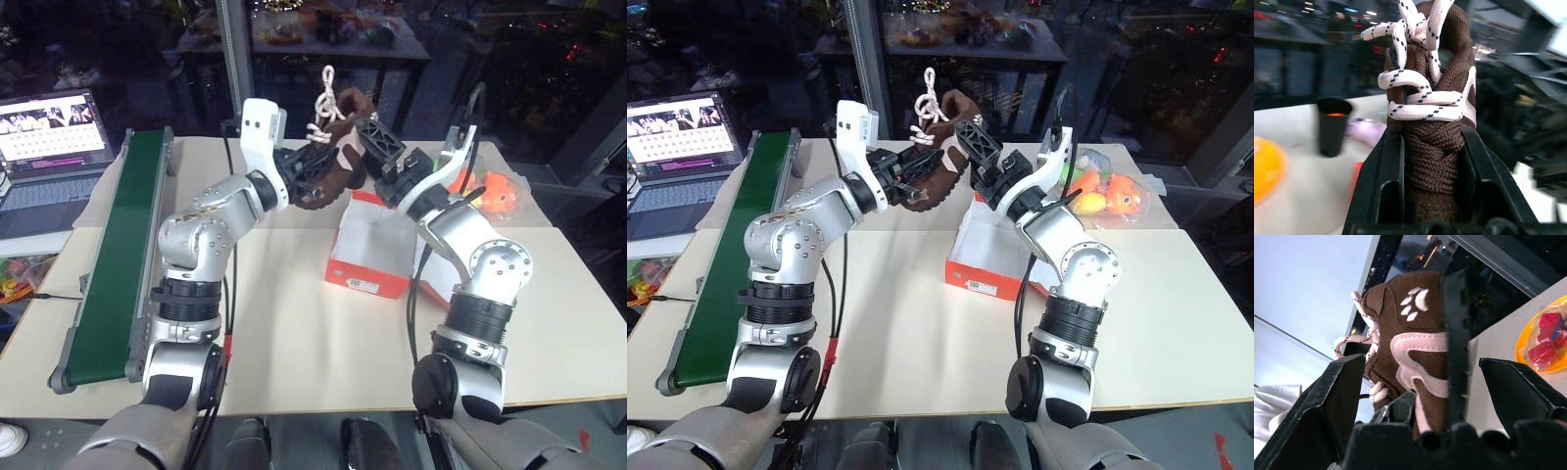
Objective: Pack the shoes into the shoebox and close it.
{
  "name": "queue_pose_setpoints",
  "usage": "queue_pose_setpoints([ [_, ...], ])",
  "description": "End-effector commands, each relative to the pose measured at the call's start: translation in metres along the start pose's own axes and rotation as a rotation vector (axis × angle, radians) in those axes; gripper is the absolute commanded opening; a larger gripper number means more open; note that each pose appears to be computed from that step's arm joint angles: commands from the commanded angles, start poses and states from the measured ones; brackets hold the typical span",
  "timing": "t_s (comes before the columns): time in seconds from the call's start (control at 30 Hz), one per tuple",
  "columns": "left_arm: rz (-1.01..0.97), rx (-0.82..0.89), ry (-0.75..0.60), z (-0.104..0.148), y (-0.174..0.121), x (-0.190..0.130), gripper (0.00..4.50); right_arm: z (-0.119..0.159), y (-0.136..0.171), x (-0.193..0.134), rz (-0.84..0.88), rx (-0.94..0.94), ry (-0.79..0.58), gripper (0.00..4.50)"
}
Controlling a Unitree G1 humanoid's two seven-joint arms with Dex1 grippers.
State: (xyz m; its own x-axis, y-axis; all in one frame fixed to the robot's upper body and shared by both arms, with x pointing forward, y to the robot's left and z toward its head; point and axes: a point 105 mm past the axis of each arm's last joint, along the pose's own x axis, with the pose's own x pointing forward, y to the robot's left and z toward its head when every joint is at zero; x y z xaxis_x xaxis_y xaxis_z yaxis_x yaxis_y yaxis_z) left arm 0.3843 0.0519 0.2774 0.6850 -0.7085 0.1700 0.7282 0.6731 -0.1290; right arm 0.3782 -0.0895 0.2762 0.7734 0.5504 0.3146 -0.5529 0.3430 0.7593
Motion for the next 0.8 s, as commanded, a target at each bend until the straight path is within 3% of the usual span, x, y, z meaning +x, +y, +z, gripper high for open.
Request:
queue_pose_setpoints([
  [0.03, -0.073, 0.034, -0.054, 0.02, -0.02, 0.005, 1.33, 0.002, 0.016, -0.002, 0.048, -0.027, -0.01, 4.5],
  [0.2, -0.085, 0.023, -0.046, 0.016, -0.025, 0.008, 1.22, 0.006, 0.017, -0.005, 0.047, -0.04, -0.033, 3.15],
  [0.33, -0.083, 0.008, -0.044, 0.016, -0.025, 0.008, 1.22, 0.015, 0.015, -0.005, 0.026, -0.039, -0.076, 1.7],
  [0.47, -0.077, -0.02, -0.061, 0.02, -0.024, 0.004, 2.4, 0.029, 0.006, -0.005, -0.045, -0.071, -0.143, 0.46],
  [0.57, -0.01, -0.005, -0.088, 0.029, -0.009, -0.002, 3.37, 0.044, -0.01, -0.007, -0.164, -0.18, -0.182, 0.34],
  [0.6, 0.027, 0.01, -0.099, 0.033, -0.001, -0.004, 3.89, 0.049, -0.016, -0.009, -0.213, -0.246, -0.187, 0.33],
  [0.67, 0.136, 0.076, -0.113, 0.042, 0.023, -0.012, 4.49, 0.056, -0.037, -0.013, -0.348, -0.391, -0.139, 0.33],
  [0.8, 0.262, 0.115, -0.126, 0.048, 0.05, -0.026, 4.5, 0.047, -0.076, -0.022, -0.528, -0.49, 0.004, 0.33],
])
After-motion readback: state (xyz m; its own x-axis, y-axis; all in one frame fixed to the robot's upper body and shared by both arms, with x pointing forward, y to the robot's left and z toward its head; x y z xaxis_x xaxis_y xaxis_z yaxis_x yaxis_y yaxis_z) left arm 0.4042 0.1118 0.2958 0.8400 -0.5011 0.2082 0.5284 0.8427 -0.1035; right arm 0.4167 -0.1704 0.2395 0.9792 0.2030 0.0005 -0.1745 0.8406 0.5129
